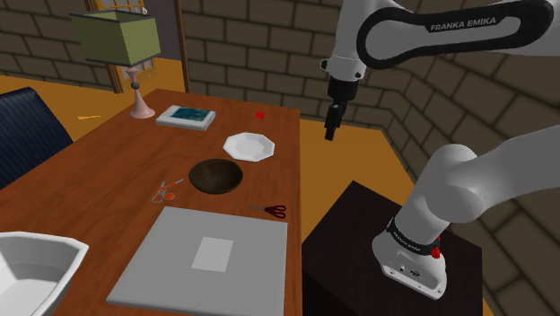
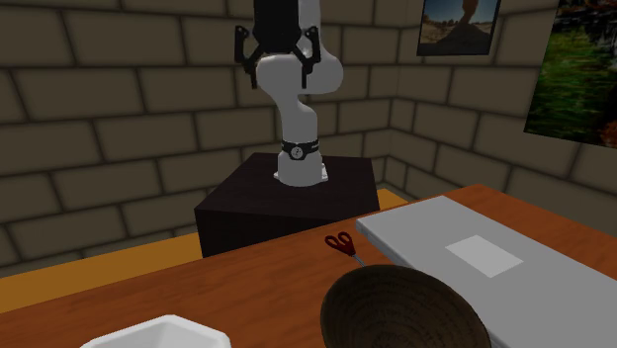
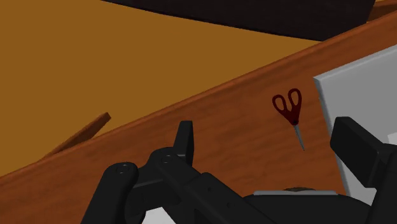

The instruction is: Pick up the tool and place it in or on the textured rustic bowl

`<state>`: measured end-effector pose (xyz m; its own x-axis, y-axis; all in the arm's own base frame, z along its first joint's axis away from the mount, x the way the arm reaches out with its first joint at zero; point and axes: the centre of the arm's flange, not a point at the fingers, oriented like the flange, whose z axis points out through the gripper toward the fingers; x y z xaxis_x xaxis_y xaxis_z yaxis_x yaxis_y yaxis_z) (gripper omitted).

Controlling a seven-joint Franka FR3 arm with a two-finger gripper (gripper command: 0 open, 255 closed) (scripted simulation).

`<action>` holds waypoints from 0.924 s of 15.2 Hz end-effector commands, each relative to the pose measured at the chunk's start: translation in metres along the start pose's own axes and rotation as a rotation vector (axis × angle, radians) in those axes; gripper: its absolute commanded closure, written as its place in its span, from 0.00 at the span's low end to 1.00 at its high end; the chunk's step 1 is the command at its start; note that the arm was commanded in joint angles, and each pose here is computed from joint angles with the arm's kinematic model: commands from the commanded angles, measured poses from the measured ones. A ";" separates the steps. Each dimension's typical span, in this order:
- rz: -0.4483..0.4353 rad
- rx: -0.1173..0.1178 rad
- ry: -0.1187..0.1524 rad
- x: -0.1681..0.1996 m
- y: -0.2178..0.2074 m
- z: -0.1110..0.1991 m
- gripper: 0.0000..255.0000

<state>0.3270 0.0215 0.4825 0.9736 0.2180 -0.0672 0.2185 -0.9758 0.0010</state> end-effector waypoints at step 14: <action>-0.183 -0.006 0.085 0.073 -0.078 0.164 0.00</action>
<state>0.3689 0.1056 0.3279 0.9248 0.3804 0.0091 0.3804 -0.9248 0.0016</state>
